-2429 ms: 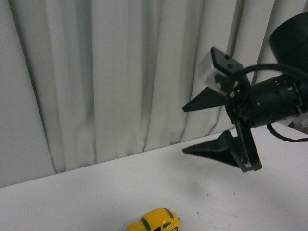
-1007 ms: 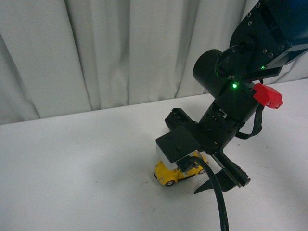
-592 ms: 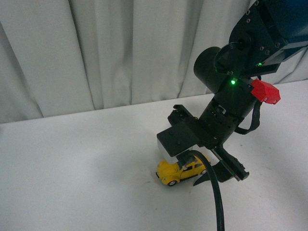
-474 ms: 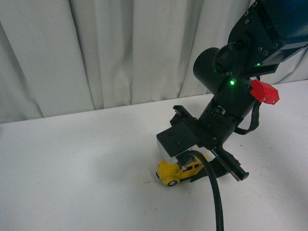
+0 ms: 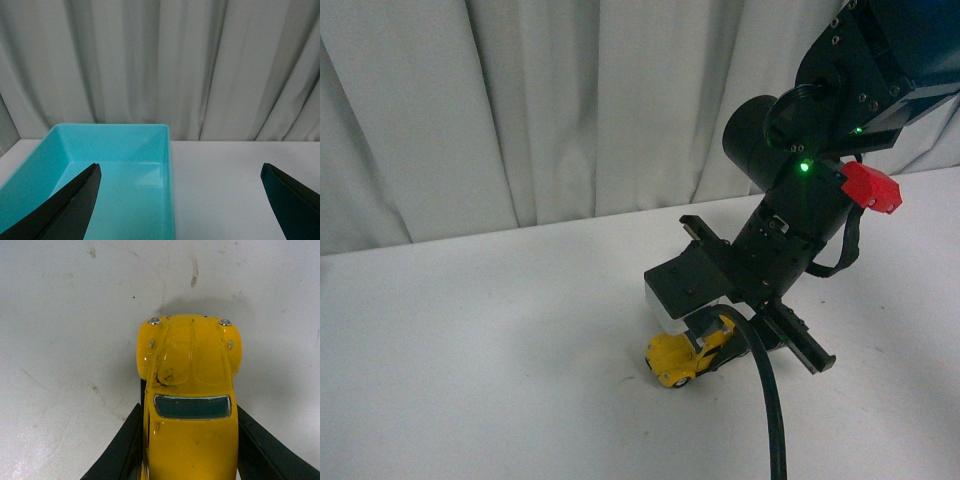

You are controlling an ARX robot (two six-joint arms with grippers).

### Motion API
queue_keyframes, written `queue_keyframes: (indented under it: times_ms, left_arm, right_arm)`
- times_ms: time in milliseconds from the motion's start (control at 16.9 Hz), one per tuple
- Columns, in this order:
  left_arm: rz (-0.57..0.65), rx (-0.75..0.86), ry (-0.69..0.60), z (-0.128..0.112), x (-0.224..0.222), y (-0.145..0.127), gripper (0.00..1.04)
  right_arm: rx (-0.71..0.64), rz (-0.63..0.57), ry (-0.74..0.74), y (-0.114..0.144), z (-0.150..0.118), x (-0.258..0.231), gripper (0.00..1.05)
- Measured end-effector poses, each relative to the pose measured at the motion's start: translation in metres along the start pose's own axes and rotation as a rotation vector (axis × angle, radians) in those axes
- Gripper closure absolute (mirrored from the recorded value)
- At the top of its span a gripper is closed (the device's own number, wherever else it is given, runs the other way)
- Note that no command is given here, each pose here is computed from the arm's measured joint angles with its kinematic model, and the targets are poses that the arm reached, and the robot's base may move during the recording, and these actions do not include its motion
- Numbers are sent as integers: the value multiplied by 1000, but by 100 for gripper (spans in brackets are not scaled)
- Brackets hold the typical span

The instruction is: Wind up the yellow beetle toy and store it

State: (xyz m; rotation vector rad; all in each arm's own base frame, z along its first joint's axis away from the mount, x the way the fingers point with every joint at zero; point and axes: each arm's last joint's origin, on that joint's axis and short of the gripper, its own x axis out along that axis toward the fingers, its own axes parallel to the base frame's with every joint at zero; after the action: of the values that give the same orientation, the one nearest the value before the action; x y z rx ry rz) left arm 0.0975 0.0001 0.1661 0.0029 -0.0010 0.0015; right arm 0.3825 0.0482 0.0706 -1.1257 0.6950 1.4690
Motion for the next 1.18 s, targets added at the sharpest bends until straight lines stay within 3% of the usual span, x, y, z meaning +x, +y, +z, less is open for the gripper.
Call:
queue_keyframes:
  times_ms: [652, 1185]
  left_arm:
    - [0, 0, 0, 0, 0, 0, 7]
    - [0, 0, 0, 0, 0, 0, 7]
  right_arm:
    - [167, -41, -75, 1, -21, 4, 63]
    - [212, -76, -75, 19, -48, -8, 63]
